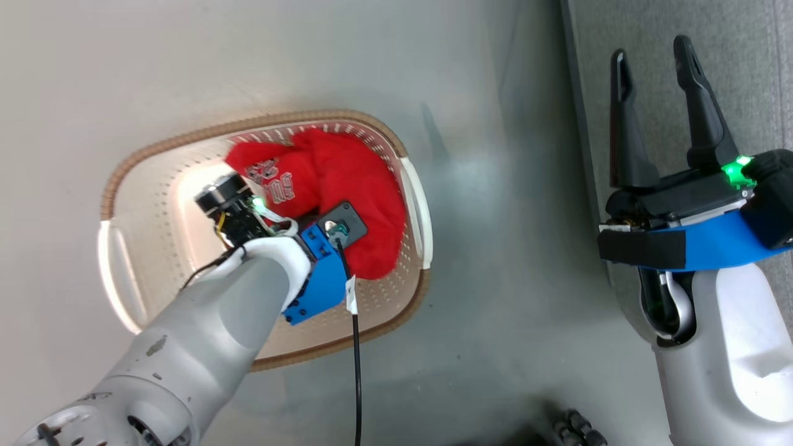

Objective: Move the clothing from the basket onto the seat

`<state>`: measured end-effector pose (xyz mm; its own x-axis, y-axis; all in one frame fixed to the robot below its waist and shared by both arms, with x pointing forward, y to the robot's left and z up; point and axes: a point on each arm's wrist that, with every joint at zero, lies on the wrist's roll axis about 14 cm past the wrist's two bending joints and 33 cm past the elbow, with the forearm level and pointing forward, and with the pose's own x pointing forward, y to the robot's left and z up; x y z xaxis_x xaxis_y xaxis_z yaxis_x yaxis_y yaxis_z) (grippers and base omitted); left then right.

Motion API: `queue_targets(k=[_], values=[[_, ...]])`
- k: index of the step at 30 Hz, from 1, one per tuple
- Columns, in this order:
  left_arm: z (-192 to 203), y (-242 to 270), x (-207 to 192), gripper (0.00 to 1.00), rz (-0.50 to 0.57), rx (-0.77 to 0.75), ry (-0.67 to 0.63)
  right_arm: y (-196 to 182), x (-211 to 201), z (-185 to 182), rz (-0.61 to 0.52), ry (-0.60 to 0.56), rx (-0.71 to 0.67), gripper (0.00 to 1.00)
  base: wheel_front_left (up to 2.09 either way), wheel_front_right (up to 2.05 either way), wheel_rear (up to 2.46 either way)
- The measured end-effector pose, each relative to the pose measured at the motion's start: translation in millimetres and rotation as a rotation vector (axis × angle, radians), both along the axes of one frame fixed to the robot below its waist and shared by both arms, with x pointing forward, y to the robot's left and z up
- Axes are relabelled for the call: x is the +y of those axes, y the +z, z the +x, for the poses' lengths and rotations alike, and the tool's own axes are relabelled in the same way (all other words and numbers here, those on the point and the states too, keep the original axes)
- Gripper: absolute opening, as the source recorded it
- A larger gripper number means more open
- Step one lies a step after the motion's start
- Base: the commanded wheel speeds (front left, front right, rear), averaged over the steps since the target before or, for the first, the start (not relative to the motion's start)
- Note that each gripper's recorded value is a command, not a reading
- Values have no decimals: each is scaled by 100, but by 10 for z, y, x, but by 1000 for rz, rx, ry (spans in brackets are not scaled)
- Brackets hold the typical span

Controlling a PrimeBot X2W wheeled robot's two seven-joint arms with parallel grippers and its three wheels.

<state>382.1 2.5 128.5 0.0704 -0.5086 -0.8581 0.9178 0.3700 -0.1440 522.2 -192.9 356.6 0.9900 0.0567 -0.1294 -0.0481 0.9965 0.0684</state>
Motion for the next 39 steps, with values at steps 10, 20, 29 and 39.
queue_targets(k=[10, 20, 29, 39], values=[[231, 676, -162, 0, -163, -112, 132, 321, 118, -89, 2, 20, -43, 100, 0, 0, 0], [505, 1470, -143, 0, -301, -257, 276, 670, 257, -269, 11, 48, -88, 100, 0, 0, 0], [729, 2231, -88, 0, -410, -400, 375, 983, 364, -465, 19, 77, -134, 100, 0, 0, 0], [778, 3100, -110, 0, -574, -563, 454, 1266, 389, -746, 21, 84, -177, 100, 0, 0, 0]])
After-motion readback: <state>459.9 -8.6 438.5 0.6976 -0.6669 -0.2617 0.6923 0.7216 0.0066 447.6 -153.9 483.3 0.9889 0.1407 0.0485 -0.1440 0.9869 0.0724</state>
